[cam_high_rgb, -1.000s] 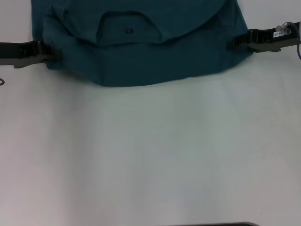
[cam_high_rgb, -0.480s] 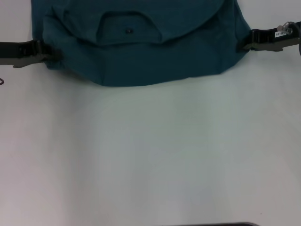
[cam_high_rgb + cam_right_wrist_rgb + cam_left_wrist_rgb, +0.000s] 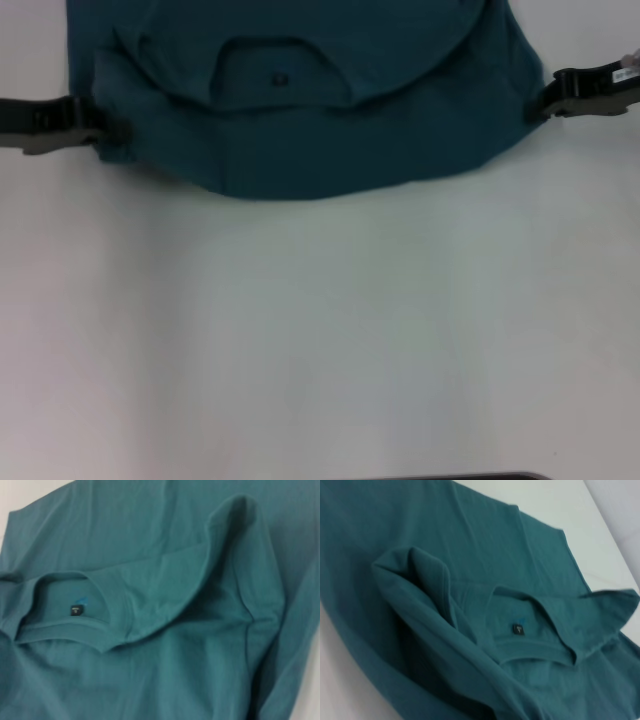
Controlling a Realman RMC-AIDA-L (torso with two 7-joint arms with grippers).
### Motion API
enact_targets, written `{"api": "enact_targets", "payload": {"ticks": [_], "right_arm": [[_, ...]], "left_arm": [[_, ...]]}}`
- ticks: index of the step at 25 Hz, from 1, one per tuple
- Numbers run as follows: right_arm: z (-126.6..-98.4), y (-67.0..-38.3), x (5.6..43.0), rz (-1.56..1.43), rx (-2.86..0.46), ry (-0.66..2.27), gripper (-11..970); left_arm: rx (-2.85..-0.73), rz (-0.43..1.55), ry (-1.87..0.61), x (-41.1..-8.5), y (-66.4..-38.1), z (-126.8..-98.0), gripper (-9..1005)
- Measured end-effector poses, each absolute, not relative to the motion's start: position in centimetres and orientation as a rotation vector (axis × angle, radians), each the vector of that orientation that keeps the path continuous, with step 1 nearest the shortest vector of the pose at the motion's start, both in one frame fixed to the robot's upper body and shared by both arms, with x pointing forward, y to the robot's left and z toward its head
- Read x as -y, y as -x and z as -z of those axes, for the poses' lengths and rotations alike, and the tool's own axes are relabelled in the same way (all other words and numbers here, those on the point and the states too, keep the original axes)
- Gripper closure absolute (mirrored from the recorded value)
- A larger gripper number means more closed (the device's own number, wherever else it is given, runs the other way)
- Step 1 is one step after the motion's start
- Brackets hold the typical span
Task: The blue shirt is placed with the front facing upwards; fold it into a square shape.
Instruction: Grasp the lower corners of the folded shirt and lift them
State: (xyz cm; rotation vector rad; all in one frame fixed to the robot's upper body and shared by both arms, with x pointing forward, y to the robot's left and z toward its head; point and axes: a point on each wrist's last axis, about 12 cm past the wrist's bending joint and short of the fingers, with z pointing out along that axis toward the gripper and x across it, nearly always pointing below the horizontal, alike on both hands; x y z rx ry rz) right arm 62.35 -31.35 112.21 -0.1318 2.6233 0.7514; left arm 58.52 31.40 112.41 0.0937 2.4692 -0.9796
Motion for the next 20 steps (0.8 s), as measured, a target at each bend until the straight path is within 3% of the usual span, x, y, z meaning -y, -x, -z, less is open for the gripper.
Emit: {"api": "enact_targets", "payload": {"ticks": [20], "right_arm": [[-114.3, -58.2, 32.1, -0.808, -2.860, 0.428, 947]], "left_arm": [[-2.690, 1.054, -0.267, -33.6, -53.1, -112.9, 966]]}}
